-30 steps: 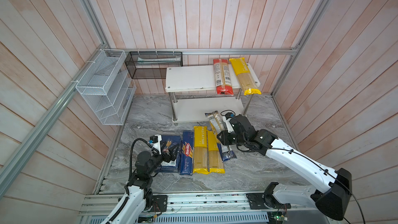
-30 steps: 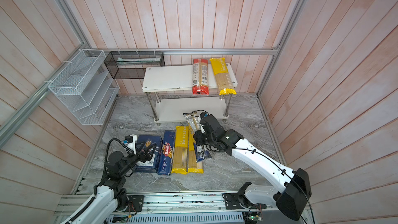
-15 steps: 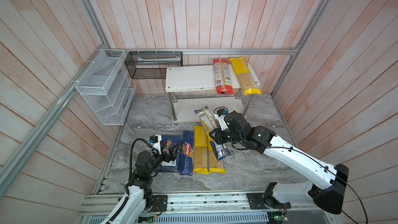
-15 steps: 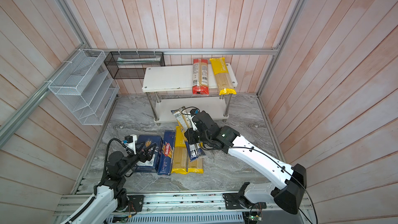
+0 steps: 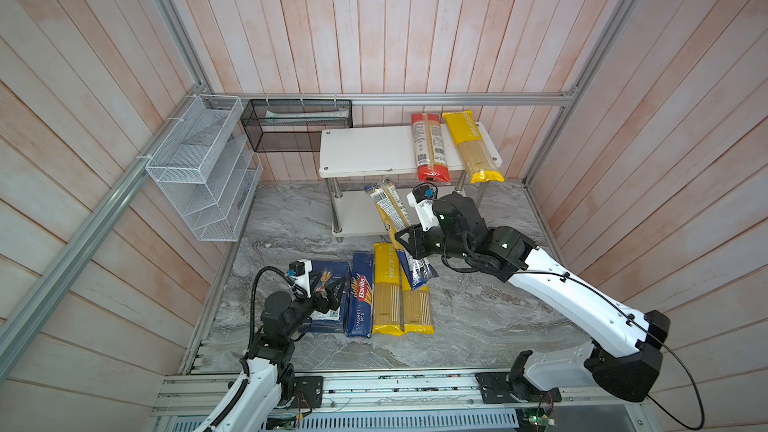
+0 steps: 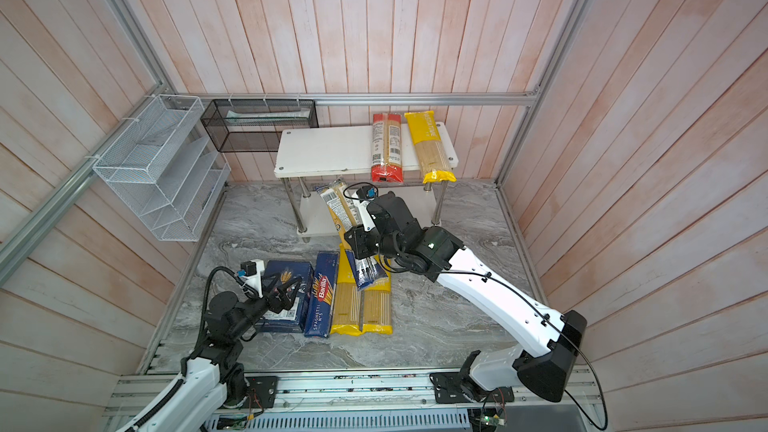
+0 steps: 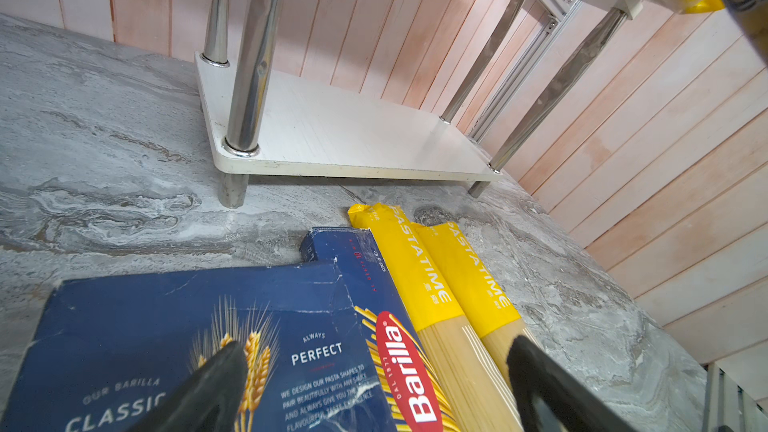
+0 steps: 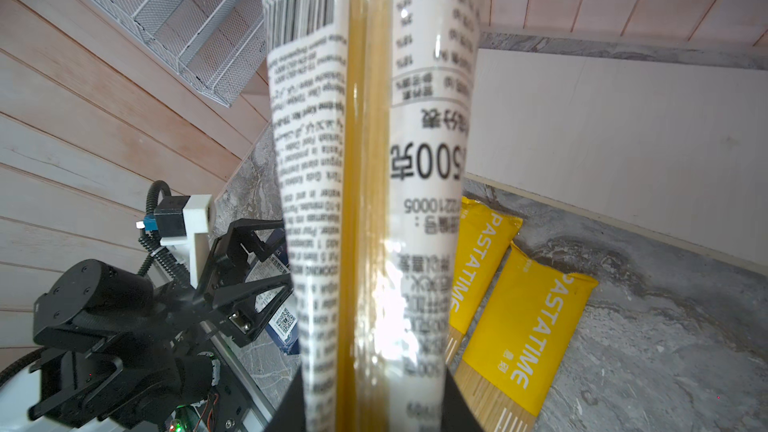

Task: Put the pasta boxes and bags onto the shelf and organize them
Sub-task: 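Lift the clear-and-blue bag upright toward the top shelf with the right gripper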

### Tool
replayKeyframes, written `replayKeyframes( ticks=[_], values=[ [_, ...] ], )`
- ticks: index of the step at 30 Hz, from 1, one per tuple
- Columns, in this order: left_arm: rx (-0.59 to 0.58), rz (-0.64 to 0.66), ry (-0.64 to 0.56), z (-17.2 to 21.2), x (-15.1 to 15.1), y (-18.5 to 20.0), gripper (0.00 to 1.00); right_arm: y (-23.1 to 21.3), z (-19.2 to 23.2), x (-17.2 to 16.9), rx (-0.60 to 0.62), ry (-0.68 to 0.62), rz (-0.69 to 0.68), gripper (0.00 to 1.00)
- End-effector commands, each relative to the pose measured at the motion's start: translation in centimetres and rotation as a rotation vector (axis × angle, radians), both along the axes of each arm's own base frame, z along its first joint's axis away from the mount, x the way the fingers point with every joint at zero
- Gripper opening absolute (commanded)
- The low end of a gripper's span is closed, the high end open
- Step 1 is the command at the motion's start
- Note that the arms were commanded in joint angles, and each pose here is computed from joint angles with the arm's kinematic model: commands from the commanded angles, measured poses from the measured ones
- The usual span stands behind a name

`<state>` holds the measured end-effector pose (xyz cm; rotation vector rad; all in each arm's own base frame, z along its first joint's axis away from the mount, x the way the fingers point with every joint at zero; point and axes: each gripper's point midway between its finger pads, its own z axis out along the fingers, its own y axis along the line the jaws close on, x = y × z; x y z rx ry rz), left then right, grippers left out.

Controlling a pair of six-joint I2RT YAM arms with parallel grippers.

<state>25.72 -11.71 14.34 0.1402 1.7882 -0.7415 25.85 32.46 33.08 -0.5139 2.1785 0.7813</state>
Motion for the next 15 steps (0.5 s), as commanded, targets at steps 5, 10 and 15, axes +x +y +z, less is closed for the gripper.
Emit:
replayKeyframes(
  ticks=[5,10,15],
  values=[
    [-0.005,0.002,-0.014,0.4,0.0,0.0,1.0,1.3,8.2,2.2,0.115,-0.205,-0.028,0.05],
    [-0.005,0.003,-0.013,0.4,0.0,0.0,1.0,1.5,9.5,3.9,0.086,-0.233,-0.073,0.03],
    [-0.006,0.004,-0.014,0.4,0.1,0.0,1.0,2.4,11.3,5.6,0.093,-0.287,-0.084,0.03]
  ],
)
